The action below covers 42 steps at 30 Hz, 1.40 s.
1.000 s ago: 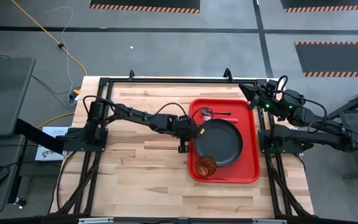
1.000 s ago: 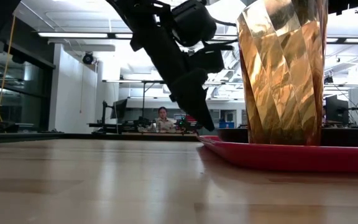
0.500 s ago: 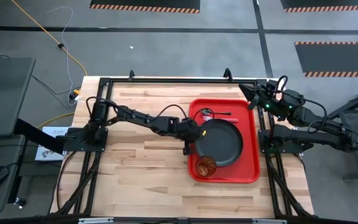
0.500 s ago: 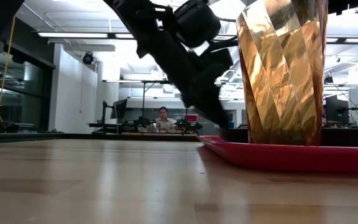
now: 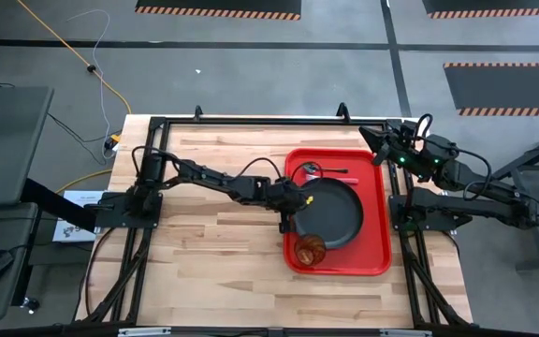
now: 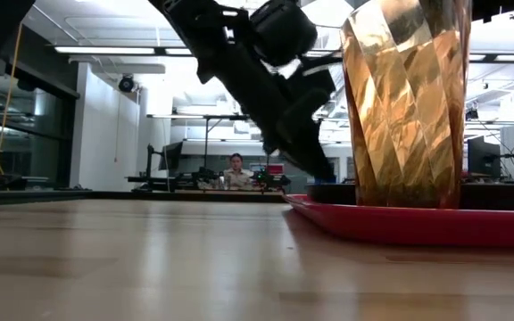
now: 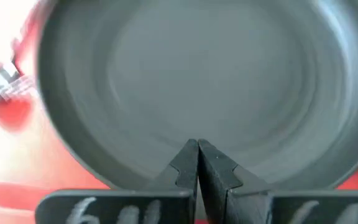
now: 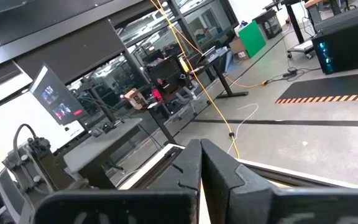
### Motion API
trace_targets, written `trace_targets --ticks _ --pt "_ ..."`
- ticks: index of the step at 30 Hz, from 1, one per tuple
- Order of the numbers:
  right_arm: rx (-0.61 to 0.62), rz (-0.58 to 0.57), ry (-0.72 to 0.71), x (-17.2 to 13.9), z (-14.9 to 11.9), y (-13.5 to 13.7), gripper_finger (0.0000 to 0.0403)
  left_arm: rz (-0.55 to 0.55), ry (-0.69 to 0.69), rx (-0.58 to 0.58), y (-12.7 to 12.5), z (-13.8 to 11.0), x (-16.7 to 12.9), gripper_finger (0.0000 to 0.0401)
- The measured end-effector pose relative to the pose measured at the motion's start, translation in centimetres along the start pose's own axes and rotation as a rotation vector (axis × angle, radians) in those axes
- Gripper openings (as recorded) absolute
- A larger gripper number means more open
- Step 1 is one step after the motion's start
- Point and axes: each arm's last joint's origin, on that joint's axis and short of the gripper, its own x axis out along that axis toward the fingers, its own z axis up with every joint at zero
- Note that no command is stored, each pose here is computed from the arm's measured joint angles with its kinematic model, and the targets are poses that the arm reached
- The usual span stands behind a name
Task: Pick and place plate/cup/fork/spoon on tray
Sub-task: Put the black plate on the red serving tray to the bottom of the red fork
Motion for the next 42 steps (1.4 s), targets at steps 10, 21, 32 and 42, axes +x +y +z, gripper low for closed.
trace_targets --ticks 10,21,32,42 --pt "0.000 0.002 0.003 0.0 0.0 0.0 0.0000 0.050 0.063 0.205 2.4 1.3 -4.1 0.0000" --pt "0.007 0.005 0.005 0.0 0.0 0.0 0.0000 0.010 0.187 0.264 2.8 -0.5 -2.7 0.0000" --pt "0.005 0.005 0.006 0.0 0.0 0.0 0.0000 -0.006 0.195 0.262 1.6 -1.2 -1.3 0.0000" --pt "0.006 0.003 0.008 0.0 -0.1 0.0 0.0000 -0.029 0.156 0.220 0.6 -1.4 -0.2 0.0000"
